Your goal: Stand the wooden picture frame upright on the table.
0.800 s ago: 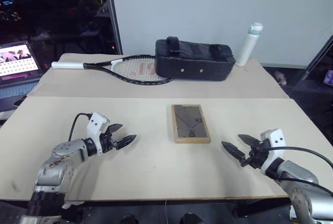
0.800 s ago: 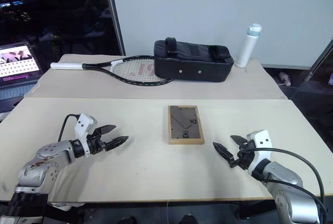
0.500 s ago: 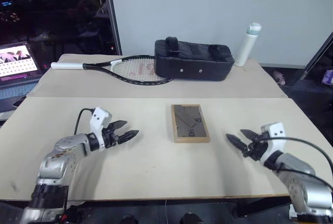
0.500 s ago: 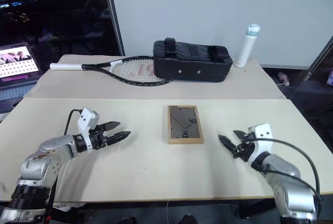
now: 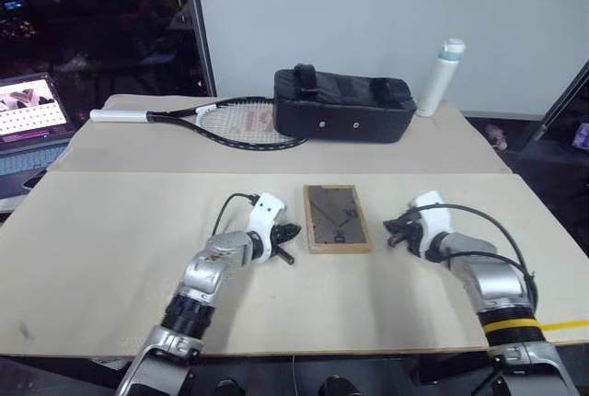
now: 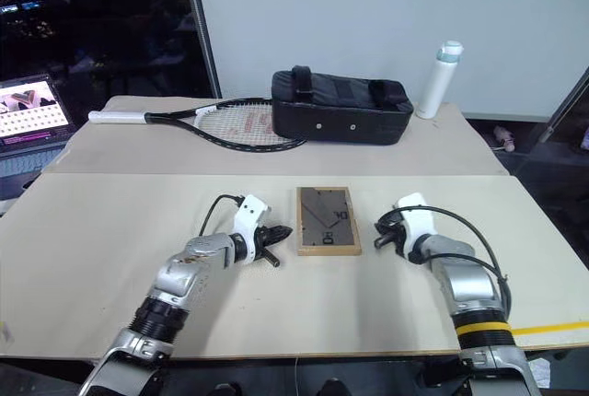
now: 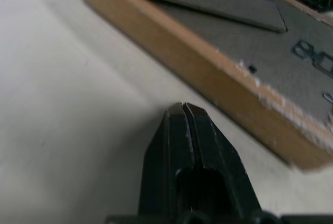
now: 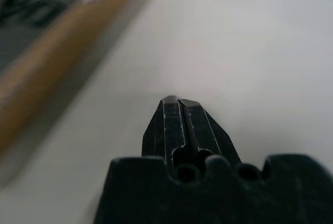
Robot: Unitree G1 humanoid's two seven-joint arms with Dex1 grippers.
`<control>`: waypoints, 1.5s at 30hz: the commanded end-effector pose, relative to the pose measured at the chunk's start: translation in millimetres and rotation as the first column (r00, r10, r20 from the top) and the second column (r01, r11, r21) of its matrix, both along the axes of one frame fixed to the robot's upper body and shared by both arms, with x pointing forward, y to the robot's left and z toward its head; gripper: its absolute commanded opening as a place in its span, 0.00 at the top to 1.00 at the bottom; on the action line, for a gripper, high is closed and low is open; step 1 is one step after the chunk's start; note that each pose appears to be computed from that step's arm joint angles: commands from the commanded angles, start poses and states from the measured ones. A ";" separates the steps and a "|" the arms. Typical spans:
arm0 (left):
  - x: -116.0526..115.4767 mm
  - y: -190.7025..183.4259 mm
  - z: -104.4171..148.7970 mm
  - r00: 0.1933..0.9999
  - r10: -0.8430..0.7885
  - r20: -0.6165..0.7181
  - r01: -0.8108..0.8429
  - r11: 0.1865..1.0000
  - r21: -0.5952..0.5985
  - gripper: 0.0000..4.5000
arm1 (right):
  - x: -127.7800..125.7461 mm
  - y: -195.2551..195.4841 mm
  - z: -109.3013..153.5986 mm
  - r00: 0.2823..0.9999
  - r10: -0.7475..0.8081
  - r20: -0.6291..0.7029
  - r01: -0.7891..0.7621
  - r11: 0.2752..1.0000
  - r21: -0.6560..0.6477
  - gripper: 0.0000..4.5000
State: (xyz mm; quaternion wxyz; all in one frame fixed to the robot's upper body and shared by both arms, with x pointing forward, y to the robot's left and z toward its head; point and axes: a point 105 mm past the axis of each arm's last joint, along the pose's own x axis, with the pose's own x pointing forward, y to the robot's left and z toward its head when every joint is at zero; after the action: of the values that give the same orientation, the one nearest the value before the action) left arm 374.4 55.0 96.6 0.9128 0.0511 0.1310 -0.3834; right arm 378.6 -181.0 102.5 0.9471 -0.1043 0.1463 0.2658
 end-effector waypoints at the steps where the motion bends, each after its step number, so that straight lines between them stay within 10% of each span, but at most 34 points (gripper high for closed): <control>1: -6.3 1.1 -13.7 1.000 -0.020 -0.023 0.021 0.999 0.047 0.99 | -0.2 38.6 9.1 0.991 0.127 0.045 -0.127 0.992 0.011 0.99; 9: -18.1 53.8 -17.5 0.998 0.060 -0.027 -0.056 0.990 0.129 0.99 | -7.4 100.7 9.6 0.945 0.326 0.041 -0.328 0.943 0.050 0.99; 16: -74.2 108.6 -37.3 0.982 0.151 -0.115 -0.120 0.963 0.243 0.99 | -44.2 149.3 6.1 0.878 0.478 0.014 -0.477 0.875 0.077 0.99; 31: -116.1 253.1 -7.5 0.822 0.551 -0.145 -0.485 0.810 0.329 0.99 | -46.1 123.7 0.9 0.874 0.485 -0.039 -0.485 0.875 0.017 0.99; 36: -136.3 193.3 7.8 0.754 0.276 -0.596 -0.405 0.910 -0.091 0.65 | -46.3 111.9 3.1 0.835 0.550 -0.016 -0.550 0.834 -0.047 1.00; 45: -126.5 142.4 13.2 0.712 -0.034 -0.701 -0.331 0.865 -0.378 0.01 | -44.6 113.2 -9.9 0.792 0.611 -0.015 -0.606 0.781 -0.151 1.00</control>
State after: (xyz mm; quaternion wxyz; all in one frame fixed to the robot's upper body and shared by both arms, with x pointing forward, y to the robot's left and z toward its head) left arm 247.5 212.1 114.0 0.8241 -0.3221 0.3514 -0.3060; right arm 335.5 -74.5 94.9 0.8104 -0.2124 0.1115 0.5346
